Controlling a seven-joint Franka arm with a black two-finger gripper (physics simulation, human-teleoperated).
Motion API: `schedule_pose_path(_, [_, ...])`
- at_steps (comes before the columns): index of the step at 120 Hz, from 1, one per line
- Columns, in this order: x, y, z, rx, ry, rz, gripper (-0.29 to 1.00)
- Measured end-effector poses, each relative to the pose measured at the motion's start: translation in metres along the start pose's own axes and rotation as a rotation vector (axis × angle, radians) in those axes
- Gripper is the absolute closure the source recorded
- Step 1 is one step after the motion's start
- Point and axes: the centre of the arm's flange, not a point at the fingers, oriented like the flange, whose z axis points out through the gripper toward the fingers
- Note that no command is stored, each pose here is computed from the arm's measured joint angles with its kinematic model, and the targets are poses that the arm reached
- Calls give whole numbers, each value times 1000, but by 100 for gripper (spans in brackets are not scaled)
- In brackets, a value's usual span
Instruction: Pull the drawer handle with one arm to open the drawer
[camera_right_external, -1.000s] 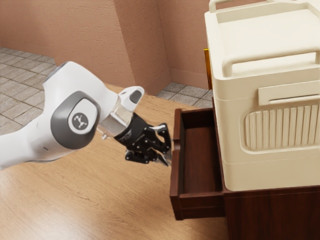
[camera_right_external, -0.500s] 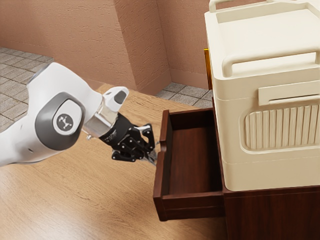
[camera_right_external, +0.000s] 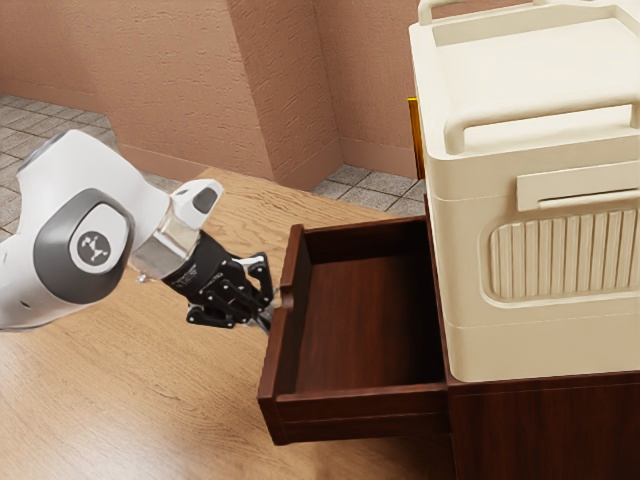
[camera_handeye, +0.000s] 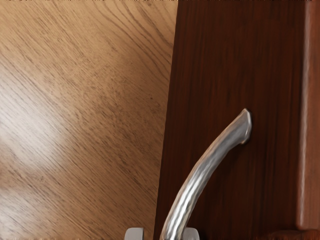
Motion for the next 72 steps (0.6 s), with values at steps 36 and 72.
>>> schedule_pose_path(36, [16, -10, -76, -50, 90, -4, 68])
schedule_pose_path(72, [52, -5, -142, 117, 136, 79, 18])
